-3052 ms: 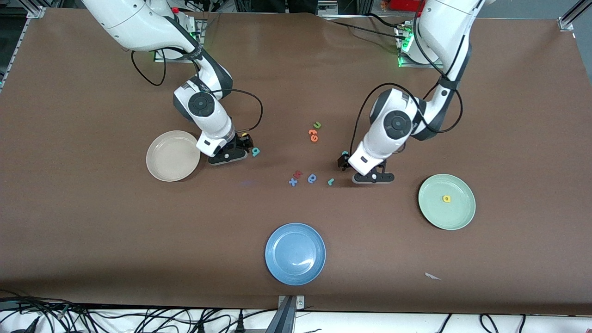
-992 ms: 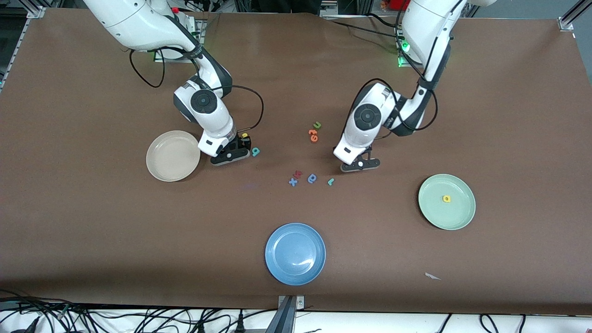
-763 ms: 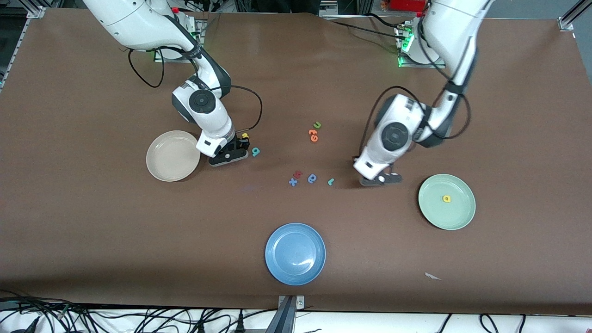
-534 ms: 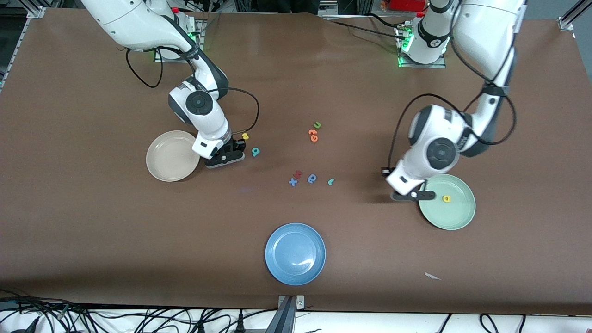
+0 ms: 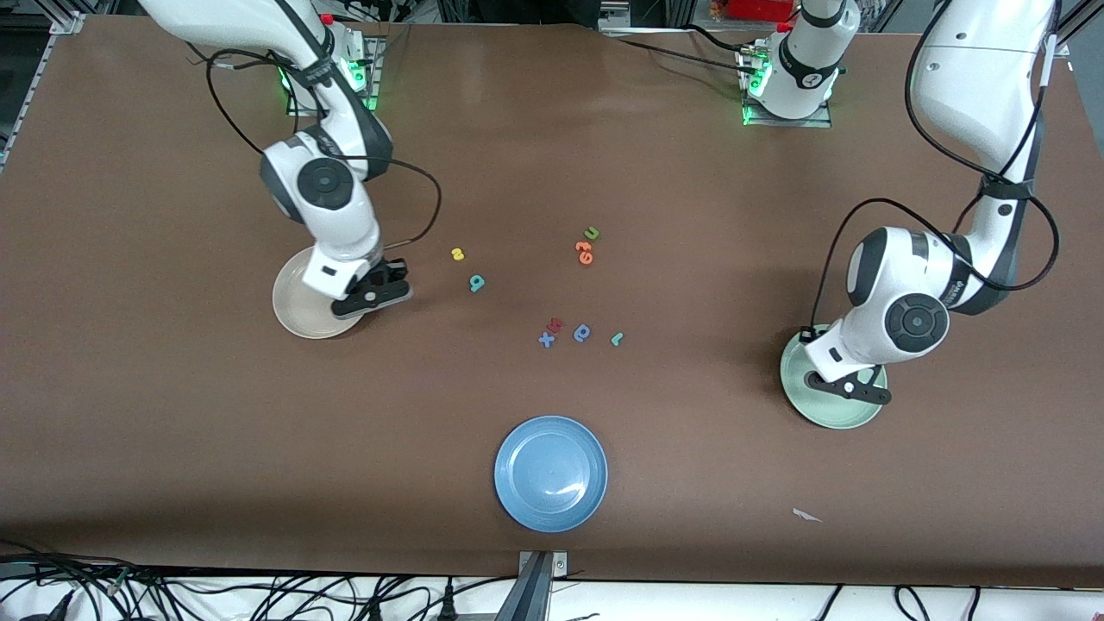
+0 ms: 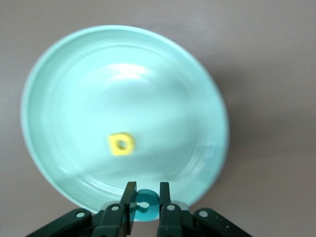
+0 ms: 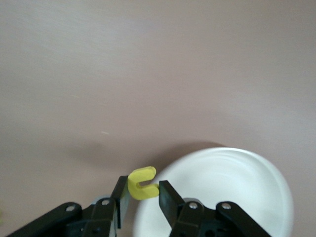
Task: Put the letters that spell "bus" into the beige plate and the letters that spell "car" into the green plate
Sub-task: 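Release the teal c on the green plate while the right gripper drops u, then grasp the teal letter with the left gripper while the right gripper grasps teal 6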
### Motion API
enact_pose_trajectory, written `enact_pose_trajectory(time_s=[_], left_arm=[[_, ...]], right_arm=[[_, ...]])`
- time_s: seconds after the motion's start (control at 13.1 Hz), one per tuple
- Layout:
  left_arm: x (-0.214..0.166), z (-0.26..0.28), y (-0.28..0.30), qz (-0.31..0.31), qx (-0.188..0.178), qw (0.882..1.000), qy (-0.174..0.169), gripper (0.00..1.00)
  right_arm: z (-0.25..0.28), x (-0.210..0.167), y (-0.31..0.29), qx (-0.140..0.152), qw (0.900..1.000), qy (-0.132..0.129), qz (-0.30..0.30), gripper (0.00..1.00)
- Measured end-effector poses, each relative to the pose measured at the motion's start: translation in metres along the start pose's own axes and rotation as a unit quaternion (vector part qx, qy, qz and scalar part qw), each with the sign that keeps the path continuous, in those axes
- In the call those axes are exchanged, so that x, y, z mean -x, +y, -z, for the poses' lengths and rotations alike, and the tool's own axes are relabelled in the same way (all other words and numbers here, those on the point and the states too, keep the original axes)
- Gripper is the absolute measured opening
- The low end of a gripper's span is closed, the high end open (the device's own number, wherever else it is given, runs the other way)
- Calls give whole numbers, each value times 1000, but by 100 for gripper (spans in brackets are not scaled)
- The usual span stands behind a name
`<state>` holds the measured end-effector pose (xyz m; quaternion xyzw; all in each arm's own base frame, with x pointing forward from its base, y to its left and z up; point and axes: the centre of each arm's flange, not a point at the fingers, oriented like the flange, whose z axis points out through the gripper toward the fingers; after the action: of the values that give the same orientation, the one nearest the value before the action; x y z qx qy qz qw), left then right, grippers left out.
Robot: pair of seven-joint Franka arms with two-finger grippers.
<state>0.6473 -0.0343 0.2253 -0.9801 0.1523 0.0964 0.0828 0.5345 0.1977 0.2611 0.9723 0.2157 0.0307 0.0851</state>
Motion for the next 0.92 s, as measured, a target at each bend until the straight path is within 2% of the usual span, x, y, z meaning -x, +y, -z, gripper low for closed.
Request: enact_pose_trajectory(time_s=[0.08,0.15,0.23,0.38,0.53,0.61,0.76,0.92], left_arm=[[-4,-3,-5,-19,-10,1000,0,28],[-10,0,-6,-30,-12,999,6,38],[-16,5,-3,-23,1,1000,15,48],[-22,15,8,21,75,996,34,70],[-26,19,23,68,124,989,39,93],[-30,21,36,95,142,984,45,100],[-45,29,84,151,162,973,68,100],[-56,33,154,200,166,962,78,100]], right_arm=[[-1,3,24,3,1000,-4,9,32],[-4,6,46,4,1000,-8,16,32],[-8,10,61,3,1000,-12,19,33],[-14,16,68,2,1000,-19,20,37],[-18,19,62,0,999,-24,24,56],[-19,20,61,0,999,-28,25,60],[-19,21,60,-4,999,-31,13,60],[-18,19,53,-21,999,-31,-18,61]])
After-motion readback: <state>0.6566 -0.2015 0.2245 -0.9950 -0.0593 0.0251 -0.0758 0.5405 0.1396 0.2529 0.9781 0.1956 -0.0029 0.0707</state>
